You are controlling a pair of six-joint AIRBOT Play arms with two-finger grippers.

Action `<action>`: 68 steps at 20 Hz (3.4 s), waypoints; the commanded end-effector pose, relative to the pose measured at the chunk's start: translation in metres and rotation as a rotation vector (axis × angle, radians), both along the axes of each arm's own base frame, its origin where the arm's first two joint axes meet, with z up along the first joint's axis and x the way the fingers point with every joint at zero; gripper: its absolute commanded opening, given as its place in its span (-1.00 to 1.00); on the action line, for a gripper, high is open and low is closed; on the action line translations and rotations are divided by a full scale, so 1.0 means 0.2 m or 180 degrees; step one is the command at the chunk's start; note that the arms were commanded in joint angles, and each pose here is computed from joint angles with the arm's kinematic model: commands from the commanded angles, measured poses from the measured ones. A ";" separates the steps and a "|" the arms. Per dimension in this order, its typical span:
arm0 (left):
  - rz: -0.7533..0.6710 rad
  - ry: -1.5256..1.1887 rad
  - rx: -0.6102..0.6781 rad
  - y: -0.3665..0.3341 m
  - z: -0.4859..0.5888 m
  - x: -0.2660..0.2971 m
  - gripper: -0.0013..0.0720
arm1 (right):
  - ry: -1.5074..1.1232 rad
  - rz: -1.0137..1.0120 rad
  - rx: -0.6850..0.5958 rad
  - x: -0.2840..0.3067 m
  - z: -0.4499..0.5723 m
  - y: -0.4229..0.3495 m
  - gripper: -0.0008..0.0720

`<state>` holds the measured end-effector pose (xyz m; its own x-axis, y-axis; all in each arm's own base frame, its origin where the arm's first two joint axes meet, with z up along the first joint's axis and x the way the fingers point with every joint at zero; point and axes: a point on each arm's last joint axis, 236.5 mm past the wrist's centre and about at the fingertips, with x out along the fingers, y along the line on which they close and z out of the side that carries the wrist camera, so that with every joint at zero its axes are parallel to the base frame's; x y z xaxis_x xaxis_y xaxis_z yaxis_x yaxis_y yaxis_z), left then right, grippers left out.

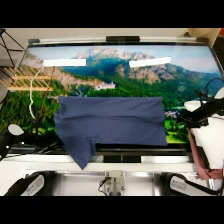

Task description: Fold the shirts.

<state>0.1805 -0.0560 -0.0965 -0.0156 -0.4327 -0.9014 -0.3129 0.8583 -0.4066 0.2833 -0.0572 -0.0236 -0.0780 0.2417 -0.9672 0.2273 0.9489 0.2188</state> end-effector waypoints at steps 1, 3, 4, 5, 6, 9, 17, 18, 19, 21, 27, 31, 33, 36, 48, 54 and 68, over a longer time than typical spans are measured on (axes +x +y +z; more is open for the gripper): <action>0.0253 -0.0058 -0.0159 -0.07 -0.06 0.00 0.39 | -0.0006 -0.0048 0.0056 0.00 -0.01 0.02 0.49; 0.0339 -0.0023 -0.0230 -0.09 -0.09 -0.02 0.36 | 0.0035 -0.0080 0.0120 -0.02 -0.05 0.05 0.49; 0.0379 -0.0022 -0.0269 -0.11 -0.09 -0.02 0.22 | 0.0071 -0.0092 0.0163 -0.04 -0.08 0.07 0.49; 0.0376 -0.0024 -0.0273 -0.12 -0.10 -0.03 0.21 | 0.0114 -0.0103 0.0216 -0.07 -0.11 0.09 0.49; 0.0310 -0.0027 -0.0262 -0.14 -0.11 -0.04 0.21 | 0.0161 -0.0107 0.0271 -0.10 -0.14 0.12 0.49; 0.0114 -0.0027 -0.0248 -0.20 -0.11 -0.06 -0.40 | 0.0203 -0.0058 0.0342 -0.18 -0.21 0.16 0.63; 0.0089 -0.0071 -0.0227 -0.20 -0.11 -0.05 -0.87 | 0.0176 -0.0200 0.0400 -0.39 -0.42 0.28 0.64; 0.0089 -0.0072 -0.0226 -0.20 -0.11 -0.05 -0.87 | 0.0191 -0.0211 0.0405 -0.40 -0.43 0.28 0.63; 0.0087 -0.0075 -0.0224 -0.20 -0.11 -0.05 -0.87 | 0.0167 -0.0244 0.0427 -0.39 -0.44 0.29 0.63; 0.0054 -0.0110 -0.0217 -0.20 -0.10 -0.04 -0.87 | 0.0074 -0.0331 0.0502 -0.35 -0.44 0.32 0.54; -0.0012 -0.0404 -0.0132 -0.16 -0.01 0.12 -0.87 | 0.0098 -0.0350 0.0564 -0.36 -0.43 0.34 -0.65; -0.0156 -0.0654 -0.0094 -0.14 0.09 0.23 -0.87 | -0.0080 -0.0191 0.0621 -0.28 -0.36 0.34 -0.78; -0.0256 -0.0981 -0.0028 -0.12 0.22 0.38 -0.87 | -0.0318 -0.0222 0.0596 -0.13 -0.26 0.31 -0.78; -0.0201 -0.1222 -0.0002 -0.08 0.38 0.62 -0.87 | -0.0908 -0.0500 0.0620 0.16 -0.11 0.28 -0.78; -0.0156 -0.1090 -0.0107 -0.02 0.30 1.34 -0.87 | -0.1109 -0.0367 0.0402 0.81 -0.29 0.34 -0.75; -0.0094 -0.0883 -0.0197 -0.05 0.16 1.35 0.85 | -0.1157 -0.0118 0.0352 0.83 -0.28 0.31 0.88; -0.0620 -0.1109 -0.0521 -0.44 0.49 1.32 0.83 | -0.0478 -0.0320 0.1086 0.70 -0.43 0.50 0.56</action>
